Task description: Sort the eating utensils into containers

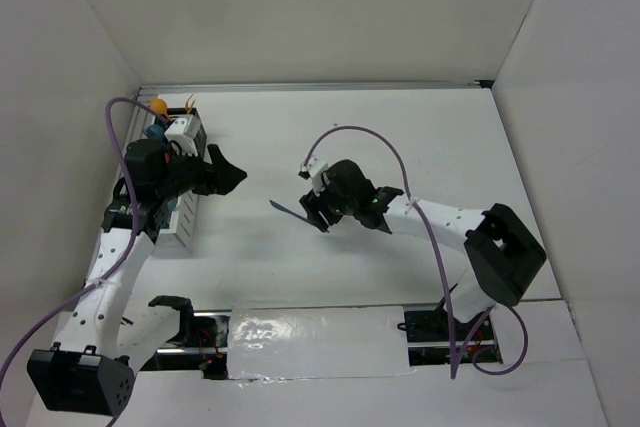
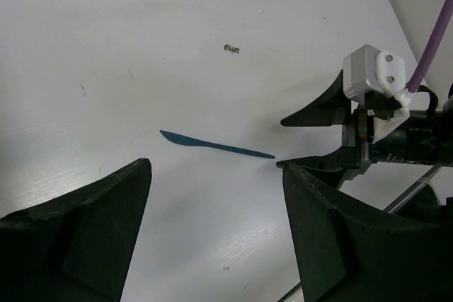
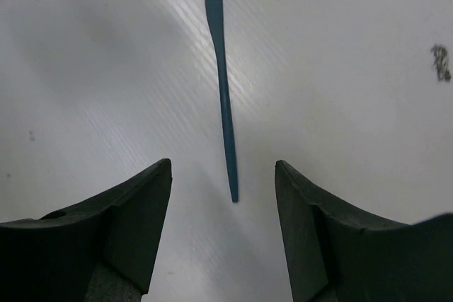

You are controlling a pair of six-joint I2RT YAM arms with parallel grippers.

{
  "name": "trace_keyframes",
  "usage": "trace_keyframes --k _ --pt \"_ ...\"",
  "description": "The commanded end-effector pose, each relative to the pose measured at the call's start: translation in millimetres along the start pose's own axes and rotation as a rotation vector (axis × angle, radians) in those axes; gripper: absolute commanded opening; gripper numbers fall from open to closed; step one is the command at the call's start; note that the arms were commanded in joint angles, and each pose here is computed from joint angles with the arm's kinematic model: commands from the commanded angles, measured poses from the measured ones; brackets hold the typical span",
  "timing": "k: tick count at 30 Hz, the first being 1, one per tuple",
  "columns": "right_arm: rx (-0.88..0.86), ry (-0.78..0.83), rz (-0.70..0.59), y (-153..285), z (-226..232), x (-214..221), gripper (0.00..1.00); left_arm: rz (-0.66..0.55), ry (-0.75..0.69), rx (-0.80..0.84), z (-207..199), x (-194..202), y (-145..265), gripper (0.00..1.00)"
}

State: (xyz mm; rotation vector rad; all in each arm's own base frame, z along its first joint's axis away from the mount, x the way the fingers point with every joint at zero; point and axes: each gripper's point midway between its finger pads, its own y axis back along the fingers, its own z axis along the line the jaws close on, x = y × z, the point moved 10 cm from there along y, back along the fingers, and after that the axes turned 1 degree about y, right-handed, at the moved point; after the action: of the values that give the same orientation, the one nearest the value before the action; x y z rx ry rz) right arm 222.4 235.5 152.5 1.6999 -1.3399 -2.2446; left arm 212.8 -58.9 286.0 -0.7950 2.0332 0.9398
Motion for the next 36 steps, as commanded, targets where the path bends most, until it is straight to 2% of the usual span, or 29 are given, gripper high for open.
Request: trace_keyframes --k 1,8,13,16,20,23,24,25,26,27,29,31,35,36 --pt "-0.004 0.11 0.031 -20 0 -13 0.67 -0.024 0.071 -0.059 -1 2 3 0.87" --pt "-0.016 0.123 0.16 -63 -2 10 0.64 -0.03 0.026 -0.049 -4 -1 11 0.88" --pt "0.016 0.122 0.187 -71 -6 13 0.62 -0.024 0.015 -0.011 -5 5 12 0.88" --pt "0.021 0.129 0.228 -77 -8 19 0.57 -0.013 0.014 -0.008 -4 8 11 0.88" --pt "0.015 0.111 0.288 -83 -13 34 0.42 -0.009 0.005 -0.02 -3 9 12 0.87" --pt "0.019 0.102 0.336 -84 -12 51 0.38 -0.009 0.01 -0.037 -2 10 12 0.87" --pt "0.021 0.091 0.333 -85 -12 54 0.29 -0.008 0.008 -0.039 -2 10 12 0.87" --pt "0.021 0.084 0.344 -83 -11 60 0.23 -0.007 0.013 -0.034 -2 11 13 0.87" --pt "0.011 0.068 0.341 -82 -9 63 0.19 -0.006 0.017 -0.032 -2 11 13 0.87" --pt "0.009 0.048 0.324 -80 -11 63 0.09 0.001 0.025 -0.033 -1 15 11 0.87" --pt "-0.019 -0.003 0.299 -73 -11 63 0.0 0.001 0.043 -0.027 -1 15 9 0.87" --pt "-0.043 -0.058 0.251 -66 -13 62 0.0 0.0 0.06 -0.02 -1 15 6 0.85" --pt "-0.041 -0.206 -0.002 -35 -6 22 0.0 -0.06 0.107 -0.002 -2 14 -5 0.83" --pt "-0.057 -0.224 -0.054 -29 -4 14 0.0 -0.047 0.13 0.001 2 24 -11 0.83"
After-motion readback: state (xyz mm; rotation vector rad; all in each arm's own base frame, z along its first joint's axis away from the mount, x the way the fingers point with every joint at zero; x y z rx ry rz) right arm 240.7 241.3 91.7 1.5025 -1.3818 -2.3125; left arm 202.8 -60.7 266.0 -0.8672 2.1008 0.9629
